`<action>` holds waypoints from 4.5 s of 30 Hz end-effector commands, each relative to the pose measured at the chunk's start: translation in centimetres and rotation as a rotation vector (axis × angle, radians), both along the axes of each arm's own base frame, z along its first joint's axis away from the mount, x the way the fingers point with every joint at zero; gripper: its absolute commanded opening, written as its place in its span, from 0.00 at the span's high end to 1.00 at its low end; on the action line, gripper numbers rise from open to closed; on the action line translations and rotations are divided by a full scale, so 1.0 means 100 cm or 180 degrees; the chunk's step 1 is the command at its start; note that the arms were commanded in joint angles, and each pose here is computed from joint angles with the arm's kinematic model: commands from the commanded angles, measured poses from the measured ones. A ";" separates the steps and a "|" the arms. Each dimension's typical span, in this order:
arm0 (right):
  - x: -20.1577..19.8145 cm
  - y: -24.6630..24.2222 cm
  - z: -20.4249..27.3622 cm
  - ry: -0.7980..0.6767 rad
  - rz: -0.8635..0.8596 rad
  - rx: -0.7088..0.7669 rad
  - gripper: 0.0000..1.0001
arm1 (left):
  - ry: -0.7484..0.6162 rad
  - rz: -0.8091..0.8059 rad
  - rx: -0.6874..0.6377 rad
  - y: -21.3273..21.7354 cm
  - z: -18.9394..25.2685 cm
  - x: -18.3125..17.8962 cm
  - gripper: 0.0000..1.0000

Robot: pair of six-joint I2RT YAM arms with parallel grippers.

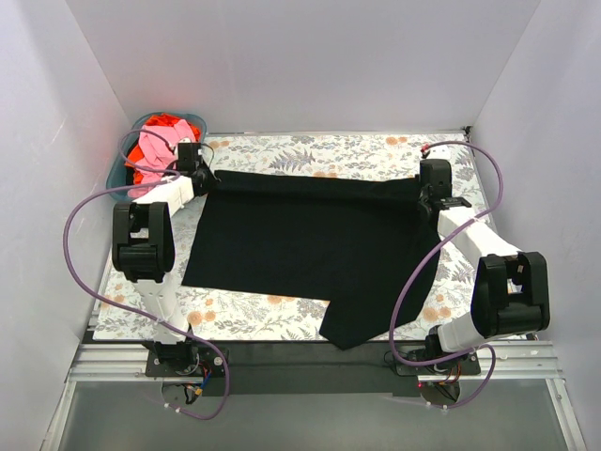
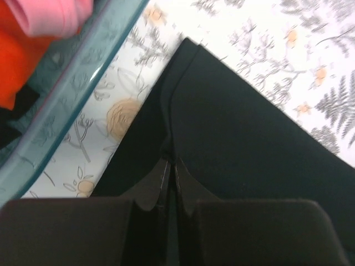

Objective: Fold and stack the t-shirts
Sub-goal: Fold the tshirt

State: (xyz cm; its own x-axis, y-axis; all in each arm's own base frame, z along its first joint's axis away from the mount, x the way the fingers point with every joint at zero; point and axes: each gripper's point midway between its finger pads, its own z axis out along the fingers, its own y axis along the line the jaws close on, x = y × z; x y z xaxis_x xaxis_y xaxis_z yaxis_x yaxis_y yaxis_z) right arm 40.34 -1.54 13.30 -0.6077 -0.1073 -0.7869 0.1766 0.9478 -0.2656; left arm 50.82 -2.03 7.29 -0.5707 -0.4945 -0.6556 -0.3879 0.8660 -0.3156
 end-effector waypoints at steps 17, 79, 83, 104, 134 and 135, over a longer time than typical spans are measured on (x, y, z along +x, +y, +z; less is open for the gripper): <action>-0.043 0.005 -0.064 0.0451 -0.0333 0.0413 0.99 | 0.0136 0.0281 0.0146 0.020 -0.019 -0.022 1.00; -0.049 0.063 -0.079 0.0620 0.0176 0.1548 0.32 | 0.0433 0.0207 0.0200 -0.010 -0.040 -0.037 0.55; -0.068 0.056 -0.099 0.0760 0.0071 0.1613 0.32 | 0.0696 0.0388 0.0202 -0.003 -0.056 -0.072 0.56; -0.033 0.074 -0.050 0.0515 0.0941 0.1413 0.38 | 0.0109 0.0312 0.0284 0.007 0.012 -0.114 0.31; -0.026 0.103 -0.088 0.0975 0.1705 0.1468 0.71 | 0.0176 0.0272 0.0319 -0.004 0.007 -0.046 0.31; -0.027 0.103 -0.087 0.0966 0.1711 0.1470 0.75 | 0.0199 0.0258 0.0312 -0.006 0.006 -0.054 0.31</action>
